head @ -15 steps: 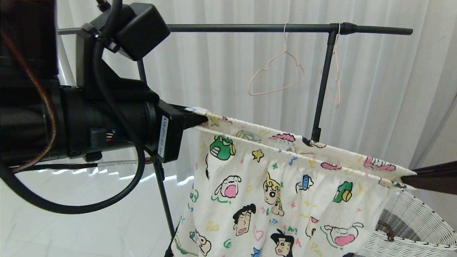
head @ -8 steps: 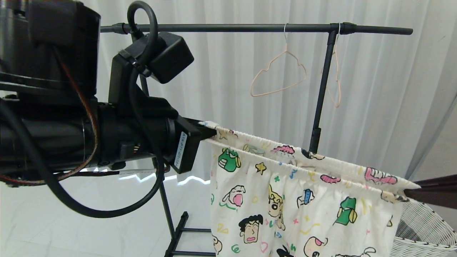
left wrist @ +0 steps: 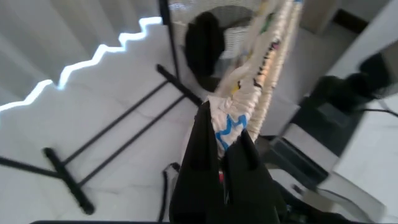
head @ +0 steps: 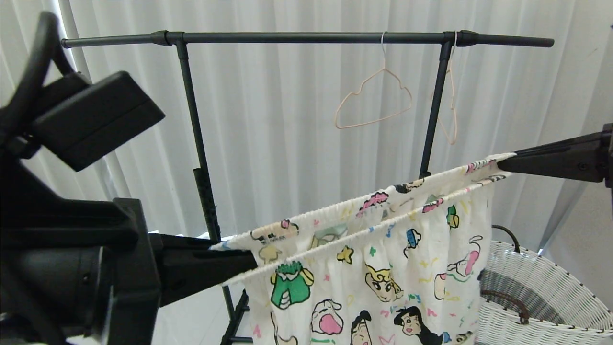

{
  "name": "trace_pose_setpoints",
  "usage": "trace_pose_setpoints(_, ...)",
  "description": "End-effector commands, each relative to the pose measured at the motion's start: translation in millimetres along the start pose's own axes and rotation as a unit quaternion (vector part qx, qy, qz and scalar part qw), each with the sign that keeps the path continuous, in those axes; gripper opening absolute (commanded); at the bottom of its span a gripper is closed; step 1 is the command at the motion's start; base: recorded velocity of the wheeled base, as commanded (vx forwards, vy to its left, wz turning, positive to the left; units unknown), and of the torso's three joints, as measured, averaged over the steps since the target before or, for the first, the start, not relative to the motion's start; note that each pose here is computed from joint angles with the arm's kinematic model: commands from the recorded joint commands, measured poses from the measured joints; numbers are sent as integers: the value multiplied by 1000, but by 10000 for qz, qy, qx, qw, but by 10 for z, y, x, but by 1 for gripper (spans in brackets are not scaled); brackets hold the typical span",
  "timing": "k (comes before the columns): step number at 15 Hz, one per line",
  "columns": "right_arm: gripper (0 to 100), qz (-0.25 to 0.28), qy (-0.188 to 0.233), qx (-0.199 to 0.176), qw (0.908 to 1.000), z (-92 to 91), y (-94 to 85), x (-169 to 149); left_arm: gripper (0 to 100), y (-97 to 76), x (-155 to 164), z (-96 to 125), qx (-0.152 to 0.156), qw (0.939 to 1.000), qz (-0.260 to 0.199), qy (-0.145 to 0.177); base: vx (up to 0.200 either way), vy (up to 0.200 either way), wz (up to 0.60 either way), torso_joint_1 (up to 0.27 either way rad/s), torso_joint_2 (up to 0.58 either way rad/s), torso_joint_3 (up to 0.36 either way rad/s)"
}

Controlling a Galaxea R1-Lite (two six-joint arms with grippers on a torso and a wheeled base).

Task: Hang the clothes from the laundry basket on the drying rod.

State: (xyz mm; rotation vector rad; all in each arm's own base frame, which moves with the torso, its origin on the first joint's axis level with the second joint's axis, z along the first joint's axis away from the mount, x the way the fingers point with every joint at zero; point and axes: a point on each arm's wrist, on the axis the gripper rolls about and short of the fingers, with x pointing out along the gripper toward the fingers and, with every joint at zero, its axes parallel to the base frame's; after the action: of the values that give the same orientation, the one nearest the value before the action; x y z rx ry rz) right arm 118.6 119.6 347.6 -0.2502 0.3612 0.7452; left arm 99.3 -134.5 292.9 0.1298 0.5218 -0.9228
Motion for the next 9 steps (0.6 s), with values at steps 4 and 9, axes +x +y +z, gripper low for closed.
trace_pose_setpoints(4,0,-8,66,-43,10000,61,1,130,0,-164,-111,-36,18,9990,-430,-71,0,0,0,0,0,0)
trace_pose_setpoints(9,0,-11,135,-43,9999,38,4,119,0,-139,-64,-39,58,10000,19,-62,0,0,0,0,0,0)
